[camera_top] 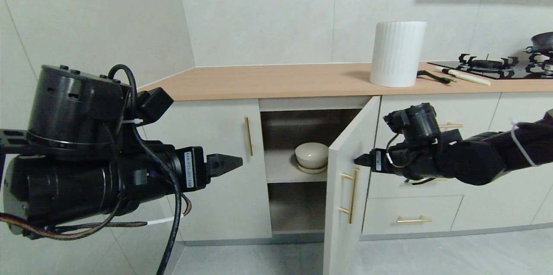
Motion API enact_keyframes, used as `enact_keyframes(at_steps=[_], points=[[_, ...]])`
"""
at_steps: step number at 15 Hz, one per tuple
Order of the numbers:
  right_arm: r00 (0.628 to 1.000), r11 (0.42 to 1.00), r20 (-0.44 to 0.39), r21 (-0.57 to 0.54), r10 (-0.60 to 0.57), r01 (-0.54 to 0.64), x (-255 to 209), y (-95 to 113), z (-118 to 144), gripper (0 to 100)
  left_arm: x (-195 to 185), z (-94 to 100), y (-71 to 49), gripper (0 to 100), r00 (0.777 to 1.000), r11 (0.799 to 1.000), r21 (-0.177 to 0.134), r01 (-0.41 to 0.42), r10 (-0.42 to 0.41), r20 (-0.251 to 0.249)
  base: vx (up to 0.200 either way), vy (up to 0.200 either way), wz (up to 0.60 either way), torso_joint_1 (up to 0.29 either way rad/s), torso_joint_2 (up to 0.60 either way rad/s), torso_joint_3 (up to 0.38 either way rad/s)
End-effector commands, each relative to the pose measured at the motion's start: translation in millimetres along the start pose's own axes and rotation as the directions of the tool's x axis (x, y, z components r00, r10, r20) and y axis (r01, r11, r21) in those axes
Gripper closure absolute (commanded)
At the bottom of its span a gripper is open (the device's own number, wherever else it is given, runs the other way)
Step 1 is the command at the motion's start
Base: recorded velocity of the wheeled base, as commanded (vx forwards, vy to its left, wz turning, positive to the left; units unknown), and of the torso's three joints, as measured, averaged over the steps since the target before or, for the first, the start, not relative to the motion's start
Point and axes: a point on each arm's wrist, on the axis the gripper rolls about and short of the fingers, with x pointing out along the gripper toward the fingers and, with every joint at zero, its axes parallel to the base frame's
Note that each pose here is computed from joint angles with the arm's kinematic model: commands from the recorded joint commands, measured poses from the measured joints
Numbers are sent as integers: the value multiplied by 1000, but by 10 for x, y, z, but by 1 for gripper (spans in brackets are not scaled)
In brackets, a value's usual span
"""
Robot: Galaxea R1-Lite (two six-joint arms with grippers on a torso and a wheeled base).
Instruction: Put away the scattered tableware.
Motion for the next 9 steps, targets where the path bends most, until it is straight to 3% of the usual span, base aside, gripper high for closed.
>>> enact_keyframes(at_steps=[1,6,9], points=[[999,999,-30,30,20,-19,284,34,-65,0,-16,5,-4,0,1000,1000,-1,5,-5,8,0,0,0,0,0,0],[998,997,0,59,58,-58,693,29,-202,0,-28,4,-2,0,1000,1000,0,6,-6,12,0,0,0,0,0,0],[997,986,24,149,67,-70,861,59,-169,0,-25,-3,2,0,1000,1000,0,4,-4,10,0,0,0,0,0,0]])
